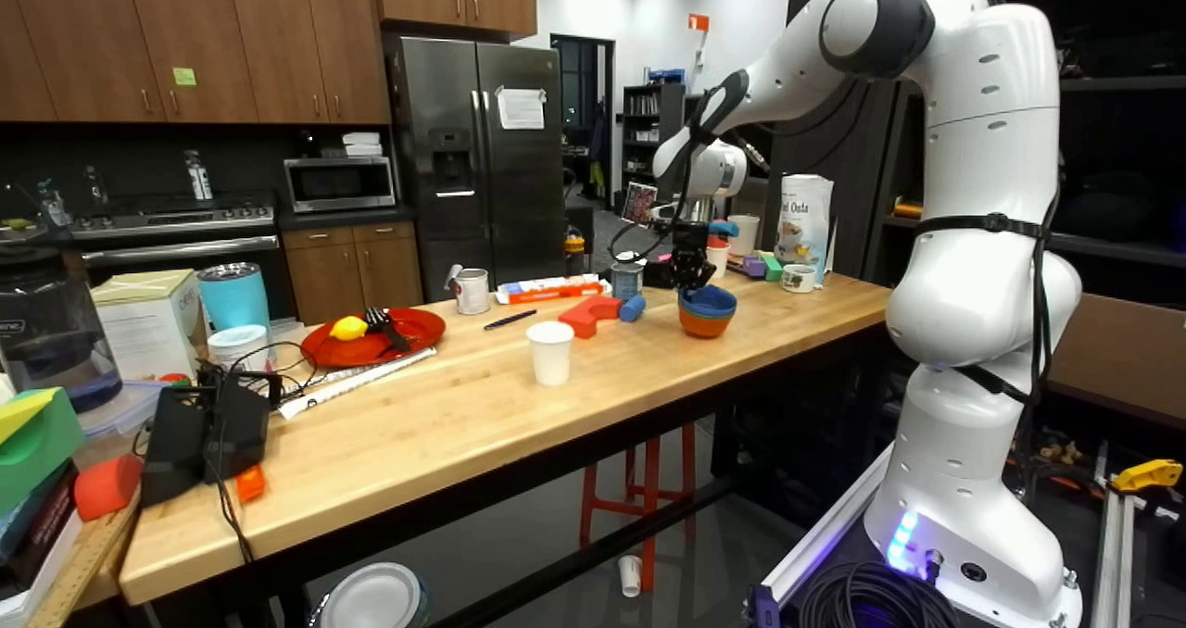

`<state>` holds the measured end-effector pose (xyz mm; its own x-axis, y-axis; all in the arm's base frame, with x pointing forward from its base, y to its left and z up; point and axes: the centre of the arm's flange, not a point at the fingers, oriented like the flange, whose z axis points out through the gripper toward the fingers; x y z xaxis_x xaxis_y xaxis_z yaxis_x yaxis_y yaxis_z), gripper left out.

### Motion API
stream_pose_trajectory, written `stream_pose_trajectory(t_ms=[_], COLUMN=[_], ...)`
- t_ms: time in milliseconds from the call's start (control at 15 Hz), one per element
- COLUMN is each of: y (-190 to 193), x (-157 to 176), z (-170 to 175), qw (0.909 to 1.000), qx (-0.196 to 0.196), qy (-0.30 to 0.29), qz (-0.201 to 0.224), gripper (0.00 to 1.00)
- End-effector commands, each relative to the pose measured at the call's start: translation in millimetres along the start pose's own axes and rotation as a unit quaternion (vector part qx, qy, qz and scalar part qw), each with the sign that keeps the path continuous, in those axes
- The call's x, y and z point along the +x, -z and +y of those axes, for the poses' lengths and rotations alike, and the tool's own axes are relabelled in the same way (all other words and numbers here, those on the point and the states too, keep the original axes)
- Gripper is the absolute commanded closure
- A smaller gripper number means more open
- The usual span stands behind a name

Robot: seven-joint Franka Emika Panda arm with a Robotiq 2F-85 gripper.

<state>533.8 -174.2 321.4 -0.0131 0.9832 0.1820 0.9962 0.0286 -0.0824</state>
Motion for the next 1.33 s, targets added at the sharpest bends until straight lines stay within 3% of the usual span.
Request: stream_pose_trajectory(t_ms=[0, 467, 1267], y=[9, 2, 10], x=[-13, -50, -65], z=[-45, -82, -58], qw=[0.9979, 0.9837, 0.9295], qx=[-0.029, -0.045, -0.179], qy=[-0.058, -0.173, -0.315], qz=[-0.004, -0.013, -0.069], gripper=[0.97, 0.97, 0.97])
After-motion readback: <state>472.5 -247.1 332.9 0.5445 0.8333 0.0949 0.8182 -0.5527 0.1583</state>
